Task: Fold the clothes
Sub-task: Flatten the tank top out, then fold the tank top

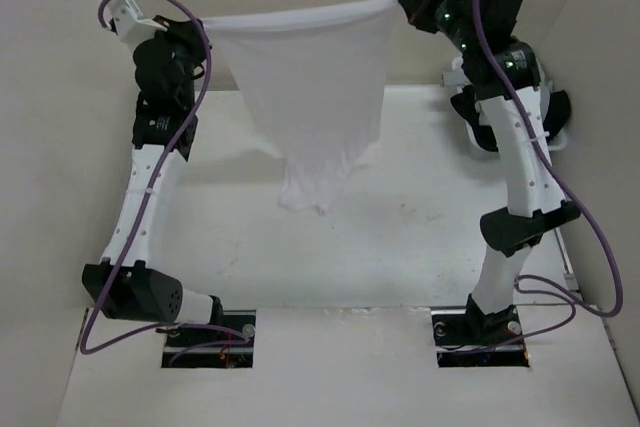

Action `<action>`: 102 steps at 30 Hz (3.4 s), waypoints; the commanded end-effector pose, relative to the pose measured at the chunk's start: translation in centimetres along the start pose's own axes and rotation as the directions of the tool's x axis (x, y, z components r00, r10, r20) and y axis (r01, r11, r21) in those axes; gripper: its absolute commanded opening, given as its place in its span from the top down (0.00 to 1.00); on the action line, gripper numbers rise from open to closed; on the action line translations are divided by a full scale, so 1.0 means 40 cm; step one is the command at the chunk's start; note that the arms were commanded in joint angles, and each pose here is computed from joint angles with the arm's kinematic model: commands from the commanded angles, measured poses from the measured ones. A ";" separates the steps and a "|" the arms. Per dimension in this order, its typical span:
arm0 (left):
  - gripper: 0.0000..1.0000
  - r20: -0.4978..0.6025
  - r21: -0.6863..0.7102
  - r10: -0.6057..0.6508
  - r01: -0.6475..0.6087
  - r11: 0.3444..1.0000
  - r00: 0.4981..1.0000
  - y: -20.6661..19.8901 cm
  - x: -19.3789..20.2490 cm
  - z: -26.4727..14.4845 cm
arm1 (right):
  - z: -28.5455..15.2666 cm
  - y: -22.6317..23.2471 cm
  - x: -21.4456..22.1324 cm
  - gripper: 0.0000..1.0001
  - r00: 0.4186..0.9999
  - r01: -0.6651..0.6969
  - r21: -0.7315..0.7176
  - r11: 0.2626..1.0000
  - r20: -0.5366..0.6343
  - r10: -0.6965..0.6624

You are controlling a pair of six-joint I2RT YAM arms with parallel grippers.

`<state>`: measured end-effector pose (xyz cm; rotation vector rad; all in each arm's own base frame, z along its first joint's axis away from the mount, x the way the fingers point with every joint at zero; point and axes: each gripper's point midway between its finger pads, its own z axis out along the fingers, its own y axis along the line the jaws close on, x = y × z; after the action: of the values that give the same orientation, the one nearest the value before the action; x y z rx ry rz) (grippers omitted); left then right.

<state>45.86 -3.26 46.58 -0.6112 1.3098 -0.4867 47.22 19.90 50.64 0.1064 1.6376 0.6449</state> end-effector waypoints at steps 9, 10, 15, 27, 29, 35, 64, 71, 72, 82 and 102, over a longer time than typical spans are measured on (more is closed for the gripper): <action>0.99 0.113 0.159 -0.059 0.040 0.987 0.992 -0.113 -0.154 -0.123 | -0.192 0.043 -0.092 0.99 0.997 0.013 -0.074 0.997 0.082 -0.007; 0.99 0.103 0.152 -0.059 0.043 0.987 0.993 -0.102 -0.140 -0.133 | -0.209 0.029 -0.069 0.99 0.997 0.008 -0.065 0.998 0.075 -0.003; 0.99 0.013 0.086 -0.040 0.039 0.996 0.999 0.009 0.008 -0.248 | -0.333 -0.029 0.169 0.99 1.000 -0.013 -0.039 0.999 -0.006 0.013; 1.00 -0.342 -0.236 -0.057 -0.027 0.971 0.938 0.469 0.402 -0.661 | -0.640 -0.139 0.949 1.00 0.831 -0.187 0.024 0.982 -0.529 0.171; 1.00 -0.378 -0.277 -0.096 -0.014 0.961 0.921 0.497 0.426 -0.707 | -0.689 -0.134 0.997 1.00 0.800 -0.205 0.032 0.978 -0.571 0.186; 1.00 -0.405 -0.314 -0.185 0.054 0.948 0.895 0.473 0.428 -0.751 | -0.772 -0.069 0.994 1.00 0.767 -0.249 0.001 0.969 -0.611 0.198; 0.75 -0.244 -0.353 -0.049 -0.041 0.935 0.969 0.443 0.569 0.198 | 0.268 -0.416 0.665 0.63 0.905 -0.219 0.182 0.959 -0.329 0.269; 0.69 -0.269 -0.349 -0.045 -0.054 0.936 0.962 0.458 0.548 -0.064 | 0.101 -0.371 0.739 0.70 0.904 -0.216 0.179 0.960 -0.333 0.266; 0.69 -0.283 -0.354 -0.043 -0.063 0.933 0.958 0.470 0.559 -0.101 | 0.075 -0.359 0.755 0.77 0.904 -0.215 0.172 0.961 -0.338 0.263; 0.62 -0.500 -0.419 -0.185 -0.050 0.907 0.846 0.627 0.705 -0.388 | -0.164 -0.299 0.932 0.80 0.876 -0.210 0.132 0.969 -0.414 0.247; 0.79 -0.493 -0.491 -0.346 0.072 0.868 0.798 0.699 0.789 -0.363 | -0.200 -0.345 1.018 0.58 0.849 -0.243 0.173 0.954 -0.437 0.296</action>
<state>37.15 -4.57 2.75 -1.0516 1.9795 -0.5473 35.02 22.66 7.27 0.2785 2.2170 0.8067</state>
